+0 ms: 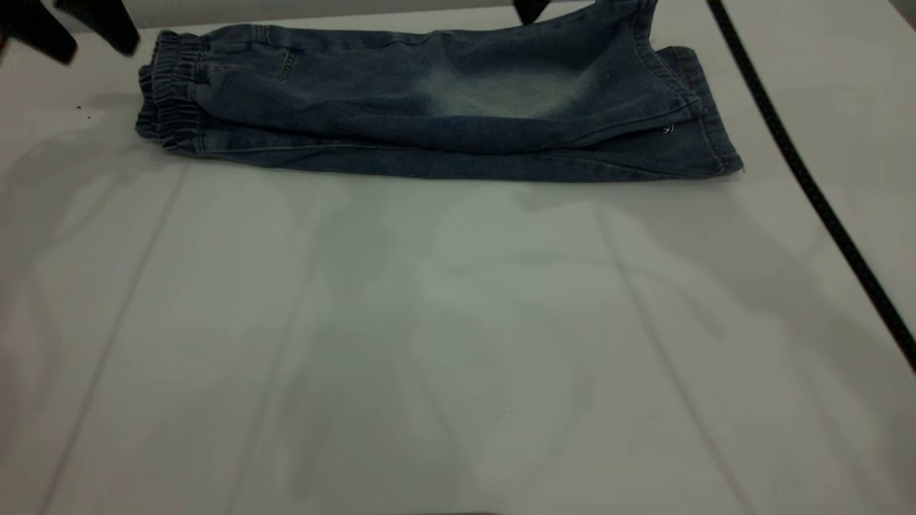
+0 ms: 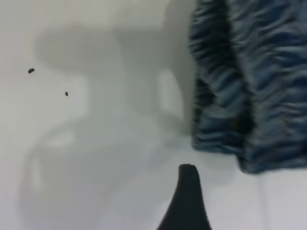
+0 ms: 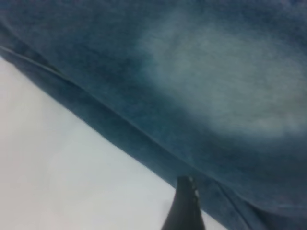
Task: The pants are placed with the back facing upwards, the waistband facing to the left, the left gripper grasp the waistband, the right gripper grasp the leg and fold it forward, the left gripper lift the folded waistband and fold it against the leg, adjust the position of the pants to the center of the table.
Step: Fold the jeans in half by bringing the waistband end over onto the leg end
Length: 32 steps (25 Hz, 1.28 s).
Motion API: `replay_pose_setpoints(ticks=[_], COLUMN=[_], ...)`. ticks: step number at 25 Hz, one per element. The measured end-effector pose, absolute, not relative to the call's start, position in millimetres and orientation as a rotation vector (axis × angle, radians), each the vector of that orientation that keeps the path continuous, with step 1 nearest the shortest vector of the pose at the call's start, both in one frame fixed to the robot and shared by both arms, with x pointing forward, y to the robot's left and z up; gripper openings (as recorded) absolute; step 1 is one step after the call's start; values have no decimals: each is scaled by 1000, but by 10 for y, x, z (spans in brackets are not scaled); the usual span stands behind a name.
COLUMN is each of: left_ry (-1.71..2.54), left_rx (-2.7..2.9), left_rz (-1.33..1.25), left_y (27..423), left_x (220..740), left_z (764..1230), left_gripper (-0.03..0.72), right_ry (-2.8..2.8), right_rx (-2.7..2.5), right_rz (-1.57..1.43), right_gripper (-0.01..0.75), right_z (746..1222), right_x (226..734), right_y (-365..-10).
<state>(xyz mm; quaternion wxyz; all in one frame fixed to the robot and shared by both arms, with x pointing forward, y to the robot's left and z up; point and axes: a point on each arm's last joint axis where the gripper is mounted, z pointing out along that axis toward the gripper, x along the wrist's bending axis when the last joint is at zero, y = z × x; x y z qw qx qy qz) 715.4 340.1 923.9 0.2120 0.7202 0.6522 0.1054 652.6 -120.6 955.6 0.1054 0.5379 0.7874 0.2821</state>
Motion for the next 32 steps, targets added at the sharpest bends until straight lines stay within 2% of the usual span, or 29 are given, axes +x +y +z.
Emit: replay_pose_setpoints(ticks=[13,23,25,28,32], left_ry=[1807,1829,1833,1832,1830], left_rx=[1777,1662,1650,1648,1652], left_rz=[313,241,234,230,210], left_y=[3357,3301,3297,3288,3277], left_x=[7351,7398,7400,7400,7392], left_z=[8816,8506,8497,8498,8496], left_gripper=[549,529,488,370,142], right_ry=[2184,2113,2085,2051,2039], right_rx=[1545,1468,1450,1428,1424], right_rz=[969,1043,1062,1078,1071], right_gripper=[503,503,503,503,503], right_z=[9634,9314,9227,9039,8784], right_x=[6619,6697,6718,6745,6790], right_y=[-1149,-902,-850,-776,-723])
